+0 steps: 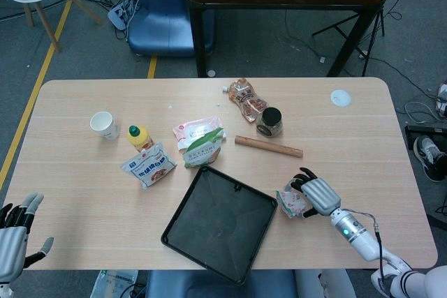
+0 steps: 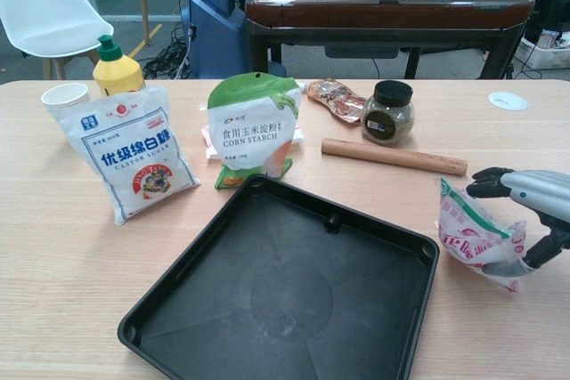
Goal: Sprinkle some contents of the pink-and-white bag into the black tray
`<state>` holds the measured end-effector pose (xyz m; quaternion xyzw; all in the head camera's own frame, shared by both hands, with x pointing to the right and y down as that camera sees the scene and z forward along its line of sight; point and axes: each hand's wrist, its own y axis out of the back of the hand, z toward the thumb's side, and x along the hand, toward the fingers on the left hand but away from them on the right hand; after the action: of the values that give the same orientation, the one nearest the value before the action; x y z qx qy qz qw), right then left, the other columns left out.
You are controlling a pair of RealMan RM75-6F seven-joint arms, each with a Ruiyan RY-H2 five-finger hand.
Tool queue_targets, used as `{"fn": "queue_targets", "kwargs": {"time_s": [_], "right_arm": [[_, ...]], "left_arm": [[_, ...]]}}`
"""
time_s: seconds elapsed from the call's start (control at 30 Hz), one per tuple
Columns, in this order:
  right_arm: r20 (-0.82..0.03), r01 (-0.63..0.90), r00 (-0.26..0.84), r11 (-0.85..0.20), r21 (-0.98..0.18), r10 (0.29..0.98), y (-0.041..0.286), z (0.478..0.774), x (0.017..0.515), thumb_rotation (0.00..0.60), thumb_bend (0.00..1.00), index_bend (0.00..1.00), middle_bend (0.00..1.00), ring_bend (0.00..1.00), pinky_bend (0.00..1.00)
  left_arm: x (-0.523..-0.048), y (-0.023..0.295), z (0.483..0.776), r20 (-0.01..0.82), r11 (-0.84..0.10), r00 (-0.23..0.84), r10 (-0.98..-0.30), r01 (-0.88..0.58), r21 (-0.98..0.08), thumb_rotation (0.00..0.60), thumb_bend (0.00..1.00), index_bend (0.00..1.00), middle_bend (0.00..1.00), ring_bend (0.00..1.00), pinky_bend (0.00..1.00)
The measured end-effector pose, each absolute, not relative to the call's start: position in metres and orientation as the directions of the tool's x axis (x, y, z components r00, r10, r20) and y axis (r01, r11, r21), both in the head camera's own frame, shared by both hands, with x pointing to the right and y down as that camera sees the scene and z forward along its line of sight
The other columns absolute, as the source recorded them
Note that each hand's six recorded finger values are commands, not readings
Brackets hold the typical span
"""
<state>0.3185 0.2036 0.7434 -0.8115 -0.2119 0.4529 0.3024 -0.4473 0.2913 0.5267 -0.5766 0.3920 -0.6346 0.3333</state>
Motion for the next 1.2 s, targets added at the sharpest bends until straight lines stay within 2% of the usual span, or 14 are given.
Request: {"fn": "queue_targets", "kwargs": {"time_s": [0.27,0.5,0.7,1.0,1.2], "right_arm": [[-0.521,0.055,0.523,-0.637,-0.769,0.675,0.183,0.714,0.319,0.6,0.48,0.63,0.52,0.36,0.15],[-0.432,-0.073,0.564,-0.479,-0.875,0.703,0.158,0.679,0.294,0.6,0.48,0.64,0.57,0.46,0.28],[-0.389,-0.218,0.597,-0.326,-0.92,0.702,0.138,0.659,0.257,0.6,0.48,0.66,0.62,0.56,0.39],[-0.381,-0.411,0.638,-0.123,-0.903,0.669,0.128,0.659,0.2,0.6,0.49,0.68,0.64,0.62,0.48],[-0.37,-0.463,0.666,-0.029,-0.886,0.647,0.134,0.666,0.168,0.6,0.49,0.68,0.64,0.64,0.51]], "left_arm": [[-0.446,0.29,0.526,0.468,-0.467,-0.097,-0.878,-0.04,-0.883,0.6,0.25,0.1,0.11,0.15,0.06],[-0.447,0.291,0.526,0.466,-0.462,-0.088,-0.881,-0.054,-0.885,0.6,0.25,0.1,0.11,0.15,0.06],[-0.452,0.292,0.526,0.459,-0.455,-0.092,-0.884,-0.067,-0.888,0.6,0.25,0.1,0.11,0.15,0.06],[-0.462,0.294,0.526,0.453,-0.446,-0.097,-0.886,-0.08,-0.891,0.6,0.25,0.1,0.11,0.15,0.06],[-0.466,0.294,0.528,0.454,-0.447,-0.097,-0.886,-0.087,-0.89,0.6,0.25,0.1,0.11,0.15,0.06]]}}
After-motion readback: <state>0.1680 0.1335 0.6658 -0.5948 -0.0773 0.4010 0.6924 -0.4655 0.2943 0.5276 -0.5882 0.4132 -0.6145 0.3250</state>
